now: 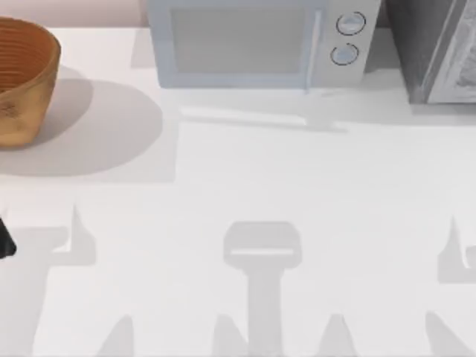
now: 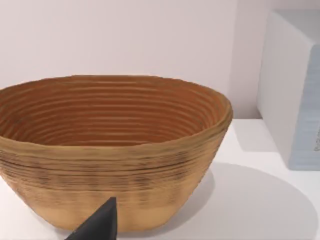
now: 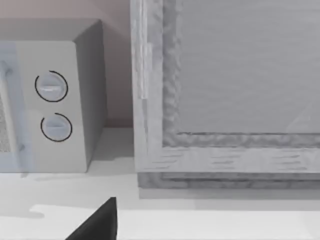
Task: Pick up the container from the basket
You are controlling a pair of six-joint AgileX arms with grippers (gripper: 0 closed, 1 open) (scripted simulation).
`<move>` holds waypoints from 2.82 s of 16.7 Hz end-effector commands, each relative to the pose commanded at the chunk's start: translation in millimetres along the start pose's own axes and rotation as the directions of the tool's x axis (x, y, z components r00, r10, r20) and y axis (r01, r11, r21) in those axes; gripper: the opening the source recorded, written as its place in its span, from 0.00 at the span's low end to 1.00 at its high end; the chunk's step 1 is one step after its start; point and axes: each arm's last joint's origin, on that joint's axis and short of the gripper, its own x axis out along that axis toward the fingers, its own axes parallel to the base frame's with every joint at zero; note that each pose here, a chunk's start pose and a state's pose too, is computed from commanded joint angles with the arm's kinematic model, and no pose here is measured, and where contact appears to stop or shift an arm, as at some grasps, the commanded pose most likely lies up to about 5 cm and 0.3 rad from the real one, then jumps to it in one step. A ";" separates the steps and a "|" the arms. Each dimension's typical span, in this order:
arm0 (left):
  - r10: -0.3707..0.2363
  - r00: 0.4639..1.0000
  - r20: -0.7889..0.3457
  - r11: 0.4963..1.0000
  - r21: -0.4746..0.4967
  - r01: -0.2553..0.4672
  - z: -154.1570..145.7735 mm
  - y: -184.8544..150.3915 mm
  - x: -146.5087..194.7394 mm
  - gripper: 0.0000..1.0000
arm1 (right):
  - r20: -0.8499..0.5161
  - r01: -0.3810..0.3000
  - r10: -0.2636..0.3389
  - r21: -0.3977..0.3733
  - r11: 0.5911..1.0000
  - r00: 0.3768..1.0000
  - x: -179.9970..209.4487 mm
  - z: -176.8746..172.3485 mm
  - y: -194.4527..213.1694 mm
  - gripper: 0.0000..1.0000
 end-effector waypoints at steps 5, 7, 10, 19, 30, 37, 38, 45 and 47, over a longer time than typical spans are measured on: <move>-0.001 0.981 -0.193 1.000 0.001 0.001 79.7 3.8 27.7 1.00 | 0.000 0.000 0.000 0.000 1.000 1.000 0.0 0.0 0.0 1.00; -0.004 0.956 -0.294 1.000 -0.002 0.004 111.6 6.6 52.6 1.00 | 0.000 0.000 0.000 0.000 1.000 1.000 0.0 0.0 0.0 1.00; -0.009 0.891 -0.455 1.000 -0.009 0.006 150.0 13.5 105.5 1.00 | 0.000 0.000 0.000 0.000 1.000 1.000 0.0 0.0 0.0 1.00; -0.024 0.547 -0.837 1.000 -0.021 0.013 151.4 56.5 293.9 1.00 | 0.000 0.000 0.000 0.000 1.000 1.000 0.0 0.0 0.0 1.00; -0.074 0.212 -0.974 0.997 -0.069 0.031 36.2 102.4 388.2 1.00 | 0.000 0.000 0.000 0.000 1.000 1.000 0.0 0.0 0.0 1.00; -0.082 0.184 -0.979 0.996 -0.078 0.032 21.6 104.9 392.5 1.00 | 0.000 0.000 0.000 0.000 1.000 1.000 0.0 0.0 0.0 1.00; -0.083 0.181 -0.980 0.996 -0.077 0.037 20.3 102.0 393.5 1.00 | 0.000 0.000 0.000 0.000 1.000 1.000 0.0 0.0 0.0 1.00; -0.083 0.180 -0.980 0.996 -0.079 0.031 -6.5 102.4 401.9 1.00 | 0.000 0.000 0.000 0.000 1.000 1.000 0.0 0.0 0.0 1.00; -0.084 0.175 -0.981 0.996 -0.080 0.032 -21.7 101.3 403.2 1.00 | 0.000 0.000 0.000 0.000 1.000 1.000 0.0 0.0 0.0 1.00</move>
